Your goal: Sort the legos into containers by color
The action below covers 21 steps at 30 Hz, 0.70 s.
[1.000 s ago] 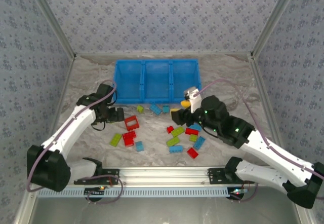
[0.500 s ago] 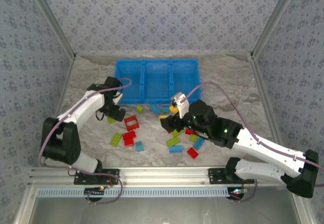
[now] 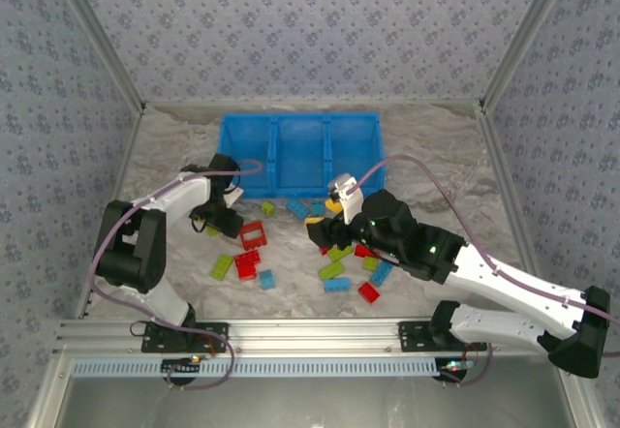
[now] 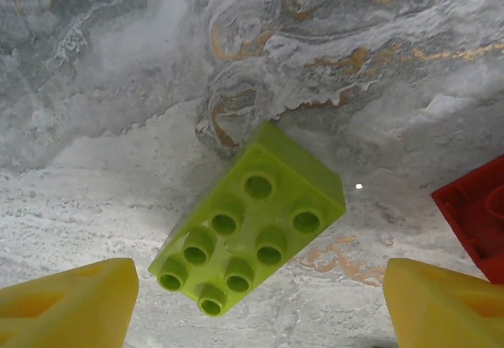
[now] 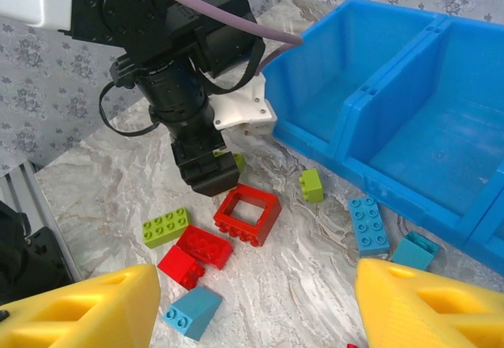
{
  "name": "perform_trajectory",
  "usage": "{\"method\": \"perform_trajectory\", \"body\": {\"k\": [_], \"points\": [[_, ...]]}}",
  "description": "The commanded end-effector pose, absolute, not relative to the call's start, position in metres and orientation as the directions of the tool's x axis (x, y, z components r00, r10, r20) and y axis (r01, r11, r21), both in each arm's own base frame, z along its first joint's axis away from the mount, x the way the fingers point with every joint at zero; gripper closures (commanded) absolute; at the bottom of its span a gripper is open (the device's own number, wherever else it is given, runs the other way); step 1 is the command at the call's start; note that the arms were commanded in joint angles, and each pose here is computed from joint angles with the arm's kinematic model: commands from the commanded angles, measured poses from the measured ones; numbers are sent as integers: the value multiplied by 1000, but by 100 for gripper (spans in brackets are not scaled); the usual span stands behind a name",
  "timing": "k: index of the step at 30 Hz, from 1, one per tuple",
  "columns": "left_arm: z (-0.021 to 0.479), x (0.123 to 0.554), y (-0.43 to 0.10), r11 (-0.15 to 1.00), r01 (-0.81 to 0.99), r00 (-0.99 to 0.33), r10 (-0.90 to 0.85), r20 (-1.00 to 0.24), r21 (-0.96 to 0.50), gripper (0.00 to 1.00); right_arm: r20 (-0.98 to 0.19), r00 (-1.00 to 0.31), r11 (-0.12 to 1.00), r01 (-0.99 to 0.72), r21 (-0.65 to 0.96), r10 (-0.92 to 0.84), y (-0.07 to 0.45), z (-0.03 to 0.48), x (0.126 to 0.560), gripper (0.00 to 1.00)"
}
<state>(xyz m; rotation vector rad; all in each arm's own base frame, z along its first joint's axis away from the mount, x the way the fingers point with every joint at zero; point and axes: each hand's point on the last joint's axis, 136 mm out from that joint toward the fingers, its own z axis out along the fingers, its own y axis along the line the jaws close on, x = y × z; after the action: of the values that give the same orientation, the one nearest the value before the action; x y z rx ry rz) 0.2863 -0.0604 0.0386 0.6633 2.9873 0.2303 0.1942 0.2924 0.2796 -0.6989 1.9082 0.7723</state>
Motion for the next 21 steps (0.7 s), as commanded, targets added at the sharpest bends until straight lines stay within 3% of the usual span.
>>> {"method": "perform_trajectory", "body": {"k": [1, 10, 12, 15, 21], "points": [[19, 280, -57, 888, 434, -899, 439, 1, 154, 19, -919, -382, 584, -769, 260, -93, 299, 304, 186, 30], [6, 280, -55, 885, 436, -899, 437, 33, 161, 22, -920, -382, 548, -790, 275, -89, 311, 306, 183, 29], [5, 279, -56, 890, 431, -902, 431, 32, 149, 29, -920, -381, 552, -788, 273, -89, 311, 306, 184, 29], [4, 277, -58, 897, 423, -906, 422, 33, 131, 48, -919, -382, 559, -784, 269, -93, 310, 305, 185, 29], [12, 273, -60, 906, 402, -915, 402, 29, 134, 48, -919, -383, 569, -778, 267, -93, 309, 303, 186, 29]]}}
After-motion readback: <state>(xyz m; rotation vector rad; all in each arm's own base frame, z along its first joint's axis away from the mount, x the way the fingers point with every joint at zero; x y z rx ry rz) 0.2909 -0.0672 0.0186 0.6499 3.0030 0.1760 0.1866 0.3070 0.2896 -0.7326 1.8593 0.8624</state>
